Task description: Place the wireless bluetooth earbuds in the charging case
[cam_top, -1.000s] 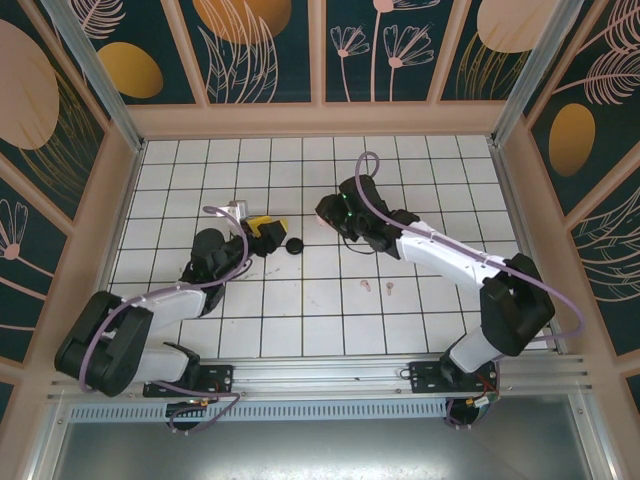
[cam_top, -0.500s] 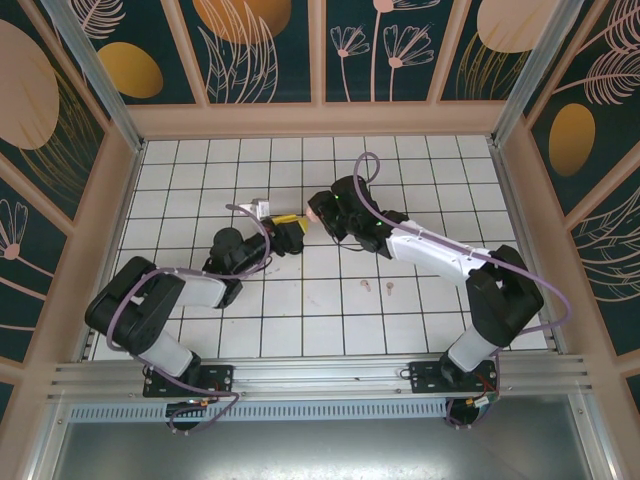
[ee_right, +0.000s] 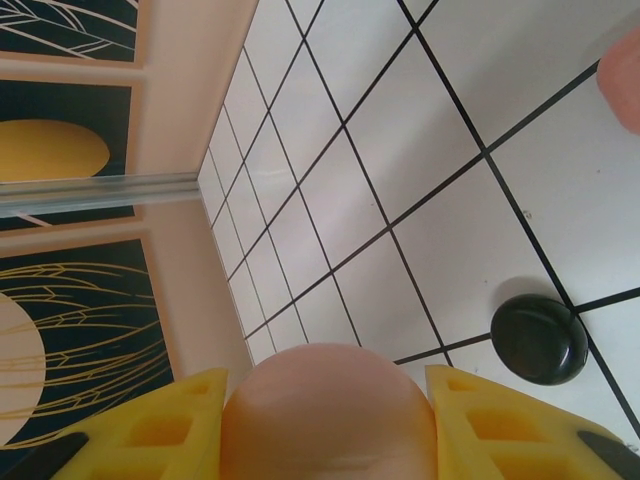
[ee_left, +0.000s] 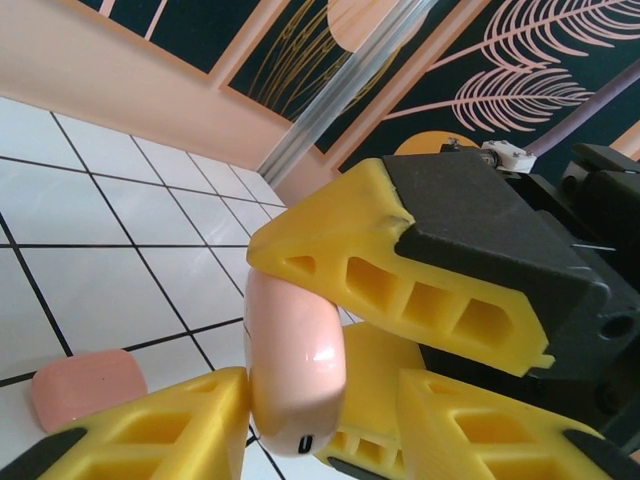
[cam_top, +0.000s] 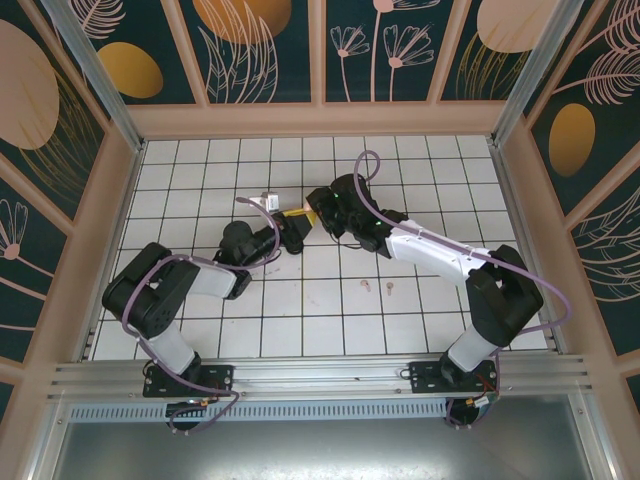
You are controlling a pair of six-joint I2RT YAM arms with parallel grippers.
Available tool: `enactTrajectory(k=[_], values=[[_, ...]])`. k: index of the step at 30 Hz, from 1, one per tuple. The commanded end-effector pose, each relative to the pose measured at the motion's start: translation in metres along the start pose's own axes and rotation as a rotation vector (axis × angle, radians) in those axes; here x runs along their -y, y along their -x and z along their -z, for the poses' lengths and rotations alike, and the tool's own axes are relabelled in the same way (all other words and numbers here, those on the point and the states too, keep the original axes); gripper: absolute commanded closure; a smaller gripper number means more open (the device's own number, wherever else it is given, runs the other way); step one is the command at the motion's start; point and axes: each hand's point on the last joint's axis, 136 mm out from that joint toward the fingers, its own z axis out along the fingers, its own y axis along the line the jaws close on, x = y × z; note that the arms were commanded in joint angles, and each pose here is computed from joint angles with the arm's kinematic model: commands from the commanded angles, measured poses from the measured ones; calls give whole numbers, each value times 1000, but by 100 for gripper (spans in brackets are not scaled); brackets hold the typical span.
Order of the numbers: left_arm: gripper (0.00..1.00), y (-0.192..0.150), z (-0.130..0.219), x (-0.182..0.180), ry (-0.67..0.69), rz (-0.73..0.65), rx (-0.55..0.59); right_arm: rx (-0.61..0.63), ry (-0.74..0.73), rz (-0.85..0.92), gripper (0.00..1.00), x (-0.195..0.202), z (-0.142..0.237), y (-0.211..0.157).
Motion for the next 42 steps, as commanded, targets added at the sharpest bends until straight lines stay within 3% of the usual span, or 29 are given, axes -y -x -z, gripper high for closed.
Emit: enactTrajectory(k=[1,12,21,23,26,29,36,42], values=[[61,8,-9,14,-70,-20,22,-7,72,-5,69,-25,4,-2],[72,9,-17,13,-86,-19,25,-15,76,-5,70,-23,4,-3],[98,11,-17,17,-103,-22,36,-24,84,-10,69,-24,5,-5],[100,12,-17,18,-105,-21,38,-23,90,-11,62,-24,7,-5],[100,15,-16,20,-108,-15,46,-4,118,-7,39,-31,13,4],[100,16,-15,20,-95,-8,47,52,150,3,27,-40,29,23],[100,11,-11,23,-67,-40,-15,147,138,137,25,-36,76,50],[100,-2,-5,26,-55,-127,-149,131,136,498,26,-21,97,56]])
